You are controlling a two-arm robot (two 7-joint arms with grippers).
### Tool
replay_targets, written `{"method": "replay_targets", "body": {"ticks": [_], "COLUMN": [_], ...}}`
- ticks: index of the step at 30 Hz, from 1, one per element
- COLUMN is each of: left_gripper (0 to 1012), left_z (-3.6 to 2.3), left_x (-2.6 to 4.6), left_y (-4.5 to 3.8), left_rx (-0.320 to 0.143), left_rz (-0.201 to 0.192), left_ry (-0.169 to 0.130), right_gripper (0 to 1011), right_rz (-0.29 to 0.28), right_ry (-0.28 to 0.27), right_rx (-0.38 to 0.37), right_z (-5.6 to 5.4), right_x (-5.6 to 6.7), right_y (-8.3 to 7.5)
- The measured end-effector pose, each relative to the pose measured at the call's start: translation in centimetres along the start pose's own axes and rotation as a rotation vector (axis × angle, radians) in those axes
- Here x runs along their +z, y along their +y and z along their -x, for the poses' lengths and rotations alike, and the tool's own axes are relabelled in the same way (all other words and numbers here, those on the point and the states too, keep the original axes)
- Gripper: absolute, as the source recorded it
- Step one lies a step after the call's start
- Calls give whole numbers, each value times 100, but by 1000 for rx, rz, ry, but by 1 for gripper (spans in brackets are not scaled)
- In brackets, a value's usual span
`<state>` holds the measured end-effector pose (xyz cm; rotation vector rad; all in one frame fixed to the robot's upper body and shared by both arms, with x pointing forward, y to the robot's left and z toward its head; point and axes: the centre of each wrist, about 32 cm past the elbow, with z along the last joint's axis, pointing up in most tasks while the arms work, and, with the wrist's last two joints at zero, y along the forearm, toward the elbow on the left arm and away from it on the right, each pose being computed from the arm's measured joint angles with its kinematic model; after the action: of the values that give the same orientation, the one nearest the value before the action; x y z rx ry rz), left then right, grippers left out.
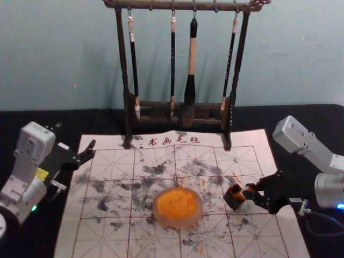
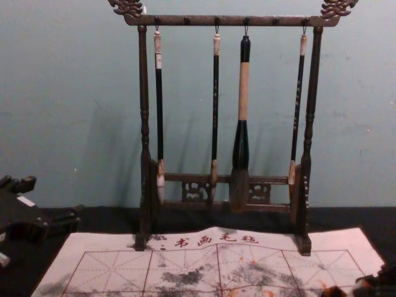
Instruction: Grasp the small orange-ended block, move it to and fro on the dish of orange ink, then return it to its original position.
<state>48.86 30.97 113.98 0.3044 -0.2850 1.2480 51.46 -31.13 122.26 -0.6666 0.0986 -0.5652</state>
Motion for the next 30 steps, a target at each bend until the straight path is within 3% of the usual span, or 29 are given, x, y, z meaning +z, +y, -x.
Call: {"method": "replay_targets", "body": {"ticks": [30], "left_gripper": [1001], "left_z": [0], "left_x": [0], "left_y": [0], "left_rx": [0], "left_rz": [0], "left_ry": [0], "right_gripper": [119], "right_rz": [1], "right_ry": [-4], "right_rx": [-9], "right_z": [-28], "right_x": [39], "right_y": [58]}}
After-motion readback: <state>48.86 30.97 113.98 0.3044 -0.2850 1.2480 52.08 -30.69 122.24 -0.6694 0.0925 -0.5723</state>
